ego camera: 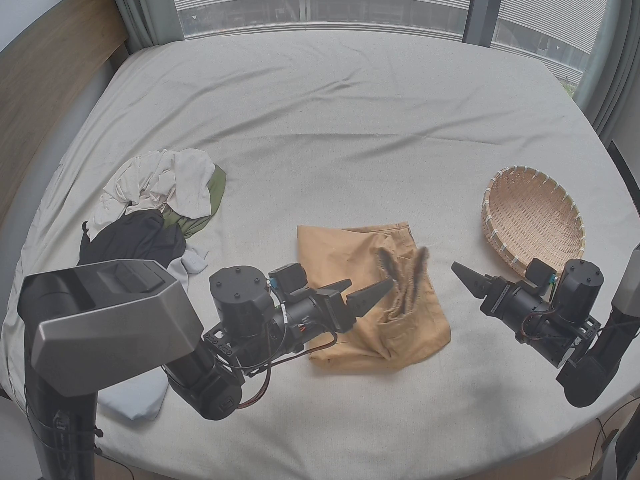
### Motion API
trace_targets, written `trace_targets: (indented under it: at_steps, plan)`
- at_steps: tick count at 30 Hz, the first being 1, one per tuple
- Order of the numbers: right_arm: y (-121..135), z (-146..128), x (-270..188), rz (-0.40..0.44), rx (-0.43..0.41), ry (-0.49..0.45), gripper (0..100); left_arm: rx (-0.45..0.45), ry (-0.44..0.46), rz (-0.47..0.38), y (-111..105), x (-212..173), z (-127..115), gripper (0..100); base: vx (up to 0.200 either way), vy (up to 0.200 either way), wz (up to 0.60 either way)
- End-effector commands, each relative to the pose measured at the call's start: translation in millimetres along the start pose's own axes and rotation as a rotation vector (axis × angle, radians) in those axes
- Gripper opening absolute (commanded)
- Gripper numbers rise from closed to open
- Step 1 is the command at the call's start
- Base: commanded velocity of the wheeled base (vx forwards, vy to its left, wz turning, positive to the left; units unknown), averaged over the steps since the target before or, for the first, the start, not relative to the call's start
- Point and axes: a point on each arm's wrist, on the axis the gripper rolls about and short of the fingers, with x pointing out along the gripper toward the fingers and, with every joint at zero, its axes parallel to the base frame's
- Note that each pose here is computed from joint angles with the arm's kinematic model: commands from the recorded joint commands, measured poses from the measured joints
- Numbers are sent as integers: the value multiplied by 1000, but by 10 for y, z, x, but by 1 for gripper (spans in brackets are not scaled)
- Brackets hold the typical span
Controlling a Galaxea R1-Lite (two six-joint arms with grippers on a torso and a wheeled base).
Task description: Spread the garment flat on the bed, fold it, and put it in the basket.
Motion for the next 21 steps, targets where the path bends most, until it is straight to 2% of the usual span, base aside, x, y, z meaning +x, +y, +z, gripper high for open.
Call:
trace_targets:
  at_steps: [1, 5, 7, 10, 14, 21]
  plan:
    - [-30, -26, -17, -13, 1, 14, 100, -2, 10, 8, -14, -55, -17, 100, 0, 0, 0]
    - [-50, -47, -37, -23, 2, 25, 100, -2, 17, 44, 11, -170, -14, 100, 0, 0, 0]
    - [-68, -104, -56, -34, 6, 53, 100, 29, 13, 100, 81, -380, 45, 100, 0, 0, 0]
    - [-90, -166, -38, -43, 21, 78, 100, 52, 1, 136, 132, -546, 105, 100, 0, 0, 0]
    - [-172, -337, 26, -79, 60, 141, 100, 66, 10, 213, 193, -915, 209, 100, 0, 0, 0]
    - [-219, -540, 83, -104, 114, 213, 100, 119, 9, 293, 329, -1169, 289, 100, 0, 0, 0]
